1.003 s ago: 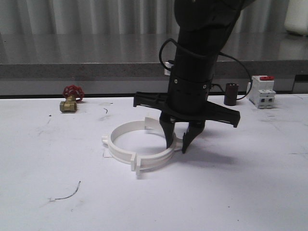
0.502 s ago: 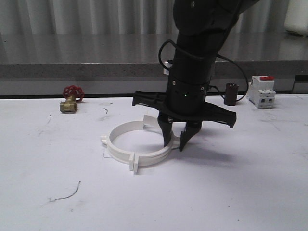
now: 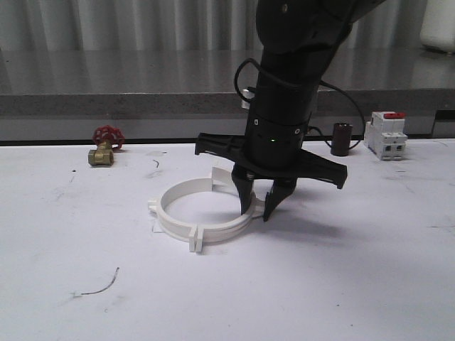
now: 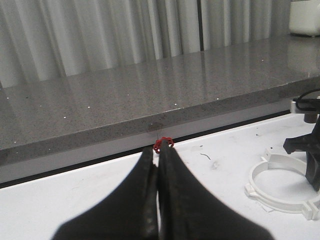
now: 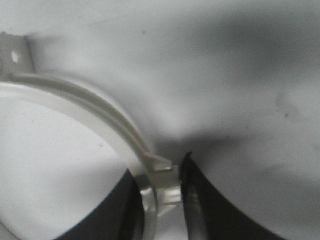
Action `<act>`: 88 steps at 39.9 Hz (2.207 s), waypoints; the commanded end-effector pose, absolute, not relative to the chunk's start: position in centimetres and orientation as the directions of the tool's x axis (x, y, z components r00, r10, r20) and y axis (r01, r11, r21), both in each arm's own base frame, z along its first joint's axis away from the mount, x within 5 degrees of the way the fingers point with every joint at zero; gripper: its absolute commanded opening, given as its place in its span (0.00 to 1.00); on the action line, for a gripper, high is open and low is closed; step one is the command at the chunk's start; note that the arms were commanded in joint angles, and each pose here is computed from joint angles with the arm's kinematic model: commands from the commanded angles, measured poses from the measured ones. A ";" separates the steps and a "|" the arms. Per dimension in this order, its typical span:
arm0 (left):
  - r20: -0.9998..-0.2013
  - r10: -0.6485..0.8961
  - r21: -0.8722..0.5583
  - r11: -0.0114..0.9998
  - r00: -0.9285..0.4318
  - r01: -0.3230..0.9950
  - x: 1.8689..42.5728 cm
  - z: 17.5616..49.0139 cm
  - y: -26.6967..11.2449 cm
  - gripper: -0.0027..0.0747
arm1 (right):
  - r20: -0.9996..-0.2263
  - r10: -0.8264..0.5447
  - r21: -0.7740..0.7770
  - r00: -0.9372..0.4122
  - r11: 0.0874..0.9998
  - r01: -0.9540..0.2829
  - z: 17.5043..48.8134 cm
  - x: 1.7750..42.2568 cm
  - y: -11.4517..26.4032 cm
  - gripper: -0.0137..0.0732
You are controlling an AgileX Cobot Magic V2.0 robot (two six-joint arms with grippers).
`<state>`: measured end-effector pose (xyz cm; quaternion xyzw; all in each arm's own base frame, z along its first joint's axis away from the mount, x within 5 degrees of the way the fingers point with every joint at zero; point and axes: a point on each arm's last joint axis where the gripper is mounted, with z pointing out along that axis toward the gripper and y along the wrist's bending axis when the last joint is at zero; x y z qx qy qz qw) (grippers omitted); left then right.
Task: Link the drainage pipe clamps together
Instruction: 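Press the held half's ends against the placed half's ends, then open the right gripper and lift it away from the ring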
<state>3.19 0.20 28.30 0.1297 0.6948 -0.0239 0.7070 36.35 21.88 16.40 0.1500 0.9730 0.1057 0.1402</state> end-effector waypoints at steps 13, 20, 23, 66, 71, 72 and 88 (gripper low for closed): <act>-0.983 0.131 0.157 0.962 0.126 0.225 3.0 29.7 0.0 0.01 | -0.301 0.354 0.317 -0.886 0.913 0.257 19.3 36.8 22.0 0.47; -0.983 0.131 0.157 0.962 0.126 0.225 3.0 29.7 0.0 0.01 | -0.301 0.354 0.317 -0.886 0.913 0.257 19.3 36.8 22.0 0.54; -0.983 0.131 0.157 0.962 0.126 0.225 3.0 29.7 0.0 0.01 | -0.300 0.357 0.319 -0.884 0.911 0.260 19.3 36.8 22.0 0.54; -0.983 0.131 0.157 0.962 0.126 0.225 3.0 29.7 0.0 0.01 | -0.378 0.390 0.383 -0.839 0.891 0.242 24.9 35.7 21.0 0.54; -0.983 0.131 0.157 0.962 0.126 0.225 3.0 29.7 0.0 0.01 | -0.400 0.364 0.356 -0.842 0.907 0.223 26.7 34.8 20.3 0.54; -0.983 0.131 0.157 0.962 0.126 0.225 3.0 29.7 0.0 0.01 | -0.403 0.358 0.349 -0.843 0.911 0.220 27.0 34.6 20.1 0.54; -0.983 0.131 0.157 0.962 0.126 0.225 3.0 29.7 0.0 0.01 | -0.479 0.316 0.357 -0.819 0.922 0.147 32.9 31.8 17.8 0.03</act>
